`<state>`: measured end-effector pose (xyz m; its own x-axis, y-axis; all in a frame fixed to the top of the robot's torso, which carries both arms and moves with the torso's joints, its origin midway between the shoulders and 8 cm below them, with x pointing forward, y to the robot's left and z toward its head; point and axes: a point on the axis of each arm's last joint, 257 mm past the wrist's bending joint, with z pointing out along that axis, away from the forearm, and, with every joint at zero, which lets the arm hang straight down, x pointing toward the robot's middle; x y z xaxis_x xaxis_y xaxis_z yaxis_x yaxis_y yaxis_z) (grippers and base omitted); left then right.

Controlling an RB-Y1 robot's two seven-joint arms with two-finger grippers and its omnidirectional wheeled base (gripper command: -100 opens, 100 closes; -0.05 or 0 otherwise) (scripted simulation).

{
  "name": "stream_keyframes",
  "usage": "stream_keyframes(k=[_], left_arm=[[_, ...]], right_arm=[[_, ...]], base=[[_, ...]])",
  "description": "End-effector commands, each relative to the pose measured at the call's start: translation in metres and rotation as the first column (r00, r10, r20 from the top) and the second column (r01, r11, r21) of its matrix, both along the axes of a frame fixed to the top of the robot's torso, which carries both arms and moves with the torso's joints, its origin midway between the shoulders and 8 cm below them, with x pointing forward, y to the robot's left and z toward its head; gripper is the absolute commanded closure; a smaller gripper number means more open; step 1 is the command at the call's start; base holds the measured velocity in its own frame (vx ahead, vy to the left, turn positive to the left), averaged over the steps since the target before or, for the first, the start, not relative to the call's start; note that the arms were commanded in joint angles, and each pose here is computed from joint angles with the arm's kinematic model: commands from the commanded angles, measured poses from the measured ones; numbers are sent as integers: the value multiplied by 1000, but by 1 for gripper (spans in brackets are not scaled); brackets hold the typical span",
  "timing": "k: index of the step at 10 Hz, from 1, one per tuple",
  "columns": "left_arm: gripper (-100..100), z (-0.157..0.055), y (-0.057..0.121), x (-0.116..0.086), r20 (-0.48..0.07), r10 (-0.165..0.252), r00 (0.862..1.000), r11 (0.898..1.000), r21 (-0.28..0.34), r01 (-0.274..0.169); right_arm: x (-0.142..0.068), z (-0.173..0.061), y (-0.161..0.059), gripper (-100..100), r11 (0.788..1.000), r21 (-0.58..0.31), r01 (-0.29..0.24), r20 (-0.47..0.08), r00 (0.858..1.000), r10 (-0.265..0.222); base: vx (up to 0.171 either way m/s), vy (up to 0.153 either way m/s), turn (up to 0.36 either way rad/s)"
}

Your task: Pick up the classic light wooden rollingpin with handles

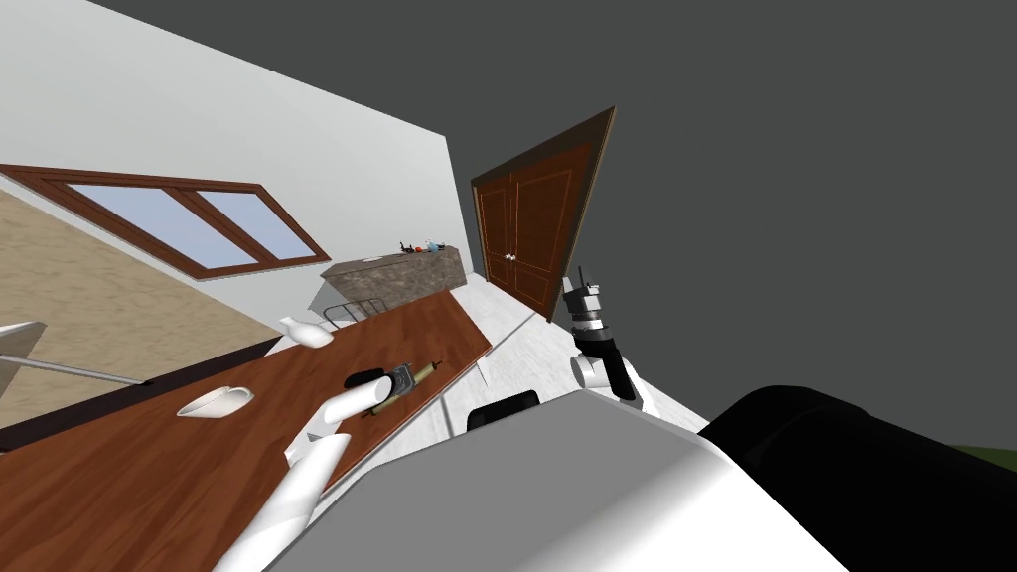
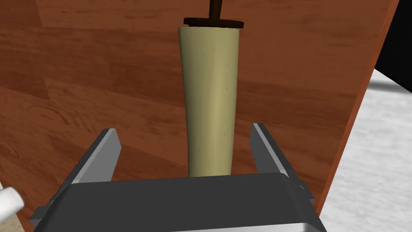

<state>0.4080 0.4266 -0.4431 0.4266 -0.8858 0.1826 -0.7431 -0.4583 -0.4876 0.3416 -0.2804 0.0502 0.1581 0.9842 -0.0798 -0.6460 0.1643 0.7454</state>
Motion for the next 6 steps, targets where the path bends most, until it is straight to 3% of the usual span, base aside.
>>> stream_keyframes(k=[1,5,6], left_arm=[[-100,-7,9,-14,-52,22,998,1000,-6,-22],[-100,-23,31,-47,-165,73,984,997,-19,-77],[-100,-22,28,-42,-149,65,987,998,-16,-69]], right_arm=[[0,0,0,0,1000,0,0,0,1000,0],[0,0,0,0,1000,0,0,0,1000,0],[0,0,0,0,1000,0,0,0,1000,0]], base=[[33,6,-38],[45,13,-42],[18,7,-5]])
